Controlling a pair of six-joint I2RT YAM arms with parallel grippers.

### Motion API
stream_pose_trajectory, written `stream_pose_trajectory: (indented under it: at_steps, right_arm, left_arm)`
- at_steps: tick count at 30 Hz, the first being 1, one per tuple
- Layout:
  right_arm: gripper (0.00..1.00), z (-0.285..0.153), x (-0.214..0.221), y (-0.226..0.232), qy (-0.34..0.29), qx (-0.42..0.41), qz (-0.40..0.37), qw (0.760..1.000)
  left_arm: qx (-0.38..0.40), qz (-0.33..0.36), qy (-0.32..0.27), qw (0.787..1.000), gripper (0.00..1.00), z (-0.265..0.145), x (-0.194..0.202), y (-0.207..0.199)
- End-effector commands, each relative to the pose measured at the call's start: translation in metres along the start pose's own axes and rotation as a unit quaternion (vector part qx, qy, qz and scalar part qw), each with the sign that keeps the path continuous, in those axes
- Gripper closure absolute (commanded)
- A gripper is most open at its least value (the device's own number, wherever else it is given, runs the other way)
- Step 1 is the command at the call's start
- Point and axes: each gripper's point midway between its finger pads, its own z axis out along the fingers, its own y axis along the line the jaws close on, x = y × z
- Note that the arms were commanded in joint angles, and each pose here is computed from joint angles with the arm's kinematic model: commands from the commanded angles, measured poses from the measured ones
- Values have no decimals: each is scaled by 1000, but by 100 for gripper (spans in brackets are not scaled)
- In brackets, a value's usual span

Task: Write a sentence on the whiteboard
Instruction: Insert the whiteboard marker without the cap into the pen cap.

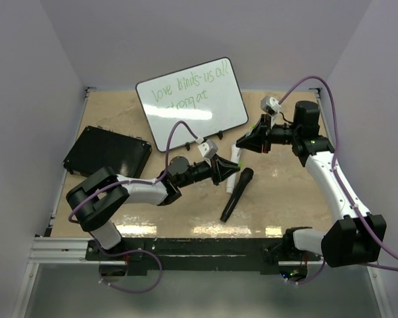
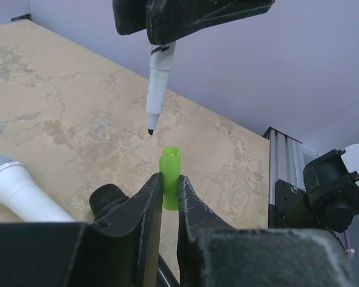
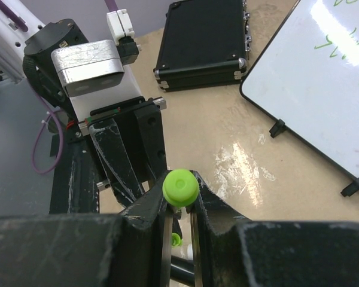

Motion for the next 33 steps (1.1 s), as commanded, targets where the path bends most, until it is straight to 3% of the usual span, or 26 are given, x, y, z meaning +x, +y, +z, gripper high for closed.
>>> stream_pose_trajectory:
  at_steps: [1,11,16,18,19,31,33]
  right_arm:
    - [100,-3,-8,6,-5,6,-25,1000]
    - [100,-4,1,4,-1,20,-21,1000]
    - [100,2,12,1,-14,-1,7,1000]
    - [100,6,25,4,-21,-18,71,997]
    - [100,8,19,0,-37,-18,49,998]
    - [100,45,52,-33,-68,38,162,984]
    - [100,49,67,-36,-71,55,216,972]
  left_arm:
    - [-5,25,-41,999,100,-2,-17,1]
    - [-44,68,-9,997,100,-11,-7,16]
    - [-82,116,73,987,100,-38,29,34]
    - [-93,129,100,982,100,-54,43,39]
    - [-95,130,106,981,100,-58,48,40]
    - [-119,124,147,974,100,-88,89,52]
    - [-127,117,150,974,100,-90,93,55]
